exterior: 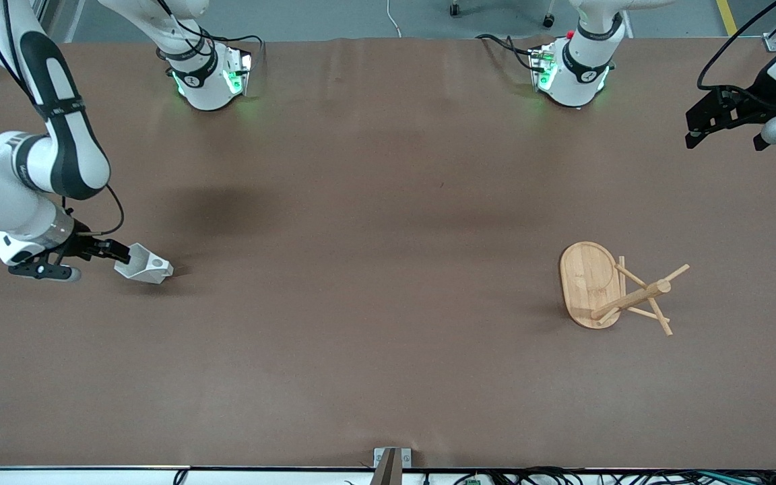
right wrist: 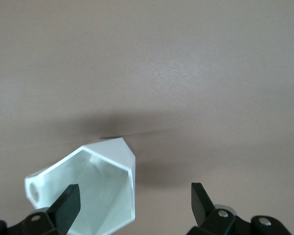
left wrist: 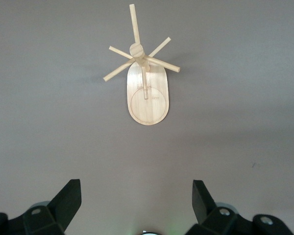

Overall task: Hang cup on rack
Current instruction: 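Reach the right gripper to the white cup and grasp it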

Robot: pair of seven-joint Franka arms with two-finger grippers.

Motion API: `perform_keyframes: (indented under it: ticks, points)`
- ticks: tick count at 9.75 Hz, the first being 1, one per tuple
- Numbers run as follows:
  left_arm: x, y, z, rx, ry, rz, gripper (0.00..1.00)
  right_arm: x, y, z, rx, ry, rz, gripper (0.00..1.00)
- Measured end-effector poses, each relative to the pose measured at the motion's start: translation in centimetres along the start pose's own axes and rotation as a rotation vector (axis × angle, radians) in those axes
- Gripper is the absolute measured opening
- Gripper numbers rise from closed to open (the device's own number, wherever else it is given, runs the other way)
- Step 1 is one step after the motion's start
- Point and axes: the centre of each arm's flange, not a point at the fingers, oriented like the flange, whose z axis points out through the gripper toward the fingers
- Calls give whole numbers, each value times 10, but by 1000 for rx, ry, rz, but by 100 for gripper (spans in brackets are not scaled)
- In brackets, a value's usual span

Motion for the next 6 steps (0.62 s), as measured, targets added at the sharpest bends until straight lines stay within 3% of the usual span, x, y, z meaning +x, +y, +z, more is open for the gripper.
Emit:
perform_keyframes:
  ticks: [4, 5, 6]
  points:
    - [0, -1, 0, 0, -4, -1, 100, -6, -1, 36, 0, -21, -3, 94]
    - [-1, -1, 1, 0, -6, -1, 100, -7, -1, 37, 0, -23, -3, 88]
    - [-1, -1, 1, 0, -6, -1, 100, -7, -1, 37, 0, -24, -3, 73]
